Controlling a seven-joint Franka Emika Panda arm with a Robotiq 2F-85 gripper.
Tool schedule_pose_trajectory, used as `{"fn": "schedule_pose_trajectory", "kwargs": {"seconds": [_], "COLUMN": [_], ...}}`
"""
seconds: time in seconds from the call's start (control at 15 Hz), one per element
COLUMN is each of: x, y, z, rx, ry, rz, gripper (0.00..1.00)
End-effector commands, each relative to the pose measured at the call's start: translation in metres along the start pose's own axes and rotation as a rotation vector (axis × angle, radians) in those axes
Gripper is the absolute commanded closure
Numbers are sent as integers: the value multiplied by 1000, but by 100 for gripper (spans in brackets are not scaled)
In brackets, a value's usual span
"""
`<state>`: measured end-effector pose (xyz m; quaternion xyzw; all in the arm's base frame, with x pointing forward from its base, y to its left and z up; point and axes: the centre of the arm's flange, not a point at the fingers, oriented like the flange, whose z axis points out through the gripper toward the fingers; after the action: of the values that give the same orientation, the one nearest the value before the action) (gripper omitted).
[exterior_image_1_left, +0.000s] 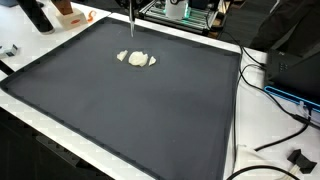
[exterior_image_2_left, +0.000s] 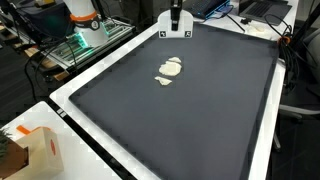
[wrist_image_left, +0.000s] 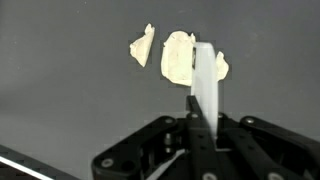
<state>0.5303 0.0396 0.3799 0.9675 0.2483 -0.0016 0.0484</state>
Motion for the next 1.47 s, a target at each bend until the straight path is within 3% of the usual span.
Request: {"fn": "schedule_pose_trajectory", "kwargs": {"seconds": [0.0, 0.33, 0.6, 1.07, 1.4], "x": [-4, -8, -17, -15, -1], "y": [10, 13, 12, -3, -9], "z": [42, 93, 124, 154, 168], "rx": [40, 92, 166, 195, 167], "ry": [-14, 32, 79, -1, -46], "rz": [-130, -308, -359, -382, -374], "gripper": [99, 99, 99, 99, 99]}}
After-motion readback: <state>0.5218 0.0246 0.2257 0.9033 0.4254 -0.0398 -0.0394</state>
